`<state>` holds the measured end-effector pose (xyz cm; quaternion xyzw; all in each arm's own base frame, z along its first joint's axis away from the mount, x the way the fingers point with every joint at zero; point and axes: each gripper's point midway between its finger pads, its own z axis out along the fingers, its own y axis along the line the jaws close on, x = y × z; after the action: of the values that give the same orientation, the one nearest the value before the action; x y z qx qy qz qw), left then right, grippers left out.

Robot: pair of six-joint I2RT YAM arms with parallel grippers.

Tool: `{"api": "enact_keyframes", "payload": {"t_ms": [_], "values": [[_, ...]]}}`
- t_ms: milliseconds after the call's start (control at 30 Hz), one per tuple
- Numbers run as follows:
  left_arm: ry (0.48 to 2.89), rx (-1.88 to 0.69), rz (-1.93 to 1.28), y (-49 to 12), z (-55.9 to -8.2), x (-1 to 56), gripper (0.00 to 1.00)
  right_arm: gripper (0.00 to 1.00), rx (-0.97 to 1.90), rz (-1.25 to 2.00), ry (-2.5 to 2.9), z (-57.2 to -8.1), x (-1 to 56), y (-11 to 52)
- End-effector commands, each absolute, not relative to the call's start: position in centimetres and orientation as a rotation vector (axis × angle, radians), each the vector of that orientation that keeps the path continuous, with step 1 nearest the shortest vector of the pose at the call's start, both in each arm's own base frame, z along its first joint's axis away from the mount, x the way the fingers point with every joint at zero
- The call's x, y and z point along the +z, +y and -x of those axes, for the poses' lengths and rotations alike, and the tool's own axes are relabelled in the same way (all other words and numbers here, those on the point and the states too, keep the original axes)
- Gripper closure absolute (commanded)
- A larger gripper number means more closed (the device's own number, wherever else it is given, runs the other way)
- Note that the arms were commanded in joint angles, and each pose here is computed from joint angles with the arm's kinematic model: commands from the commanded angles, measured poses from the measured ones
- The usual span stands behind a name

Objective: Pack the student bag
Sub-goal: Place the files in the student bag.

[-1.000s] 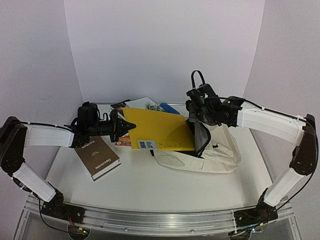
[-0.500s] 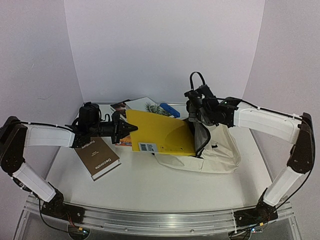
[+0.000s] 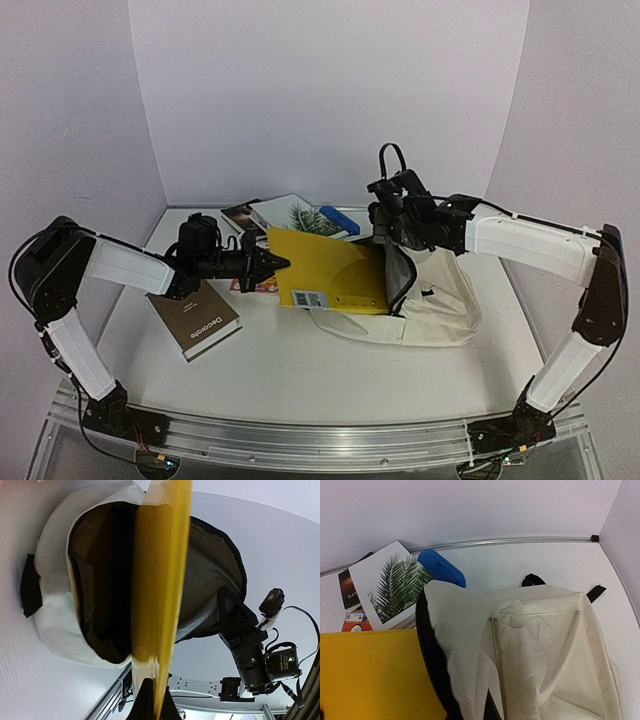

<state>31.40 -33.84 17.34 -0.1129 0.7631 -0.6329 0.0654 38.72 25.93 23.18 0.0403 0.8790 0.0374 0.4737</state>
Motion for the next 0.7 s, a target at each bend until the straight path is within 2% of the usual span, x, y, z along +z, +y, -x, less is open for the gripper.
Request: {"api": "enact_keyframes", "payload": {"t_ms": [0,200,667], "values": [[2.083,-2.025,0.116,-36.1,-32.9,22.8,1.00,1.00,0.242,-0.128,2.058,-39.3,27.2,27.0],[2.124,-2.003,0.001,-39.2,-33.9,21.5,1.00,1.00,0.326,-0.095,2.068,-39.0,27.6,28.2],[2.288,-1.897,-0.042,-43.7,-35.8,15.6,1.00,1.00,0.572,-0.014,2.049,-37.8,29.5,31.3]]}}
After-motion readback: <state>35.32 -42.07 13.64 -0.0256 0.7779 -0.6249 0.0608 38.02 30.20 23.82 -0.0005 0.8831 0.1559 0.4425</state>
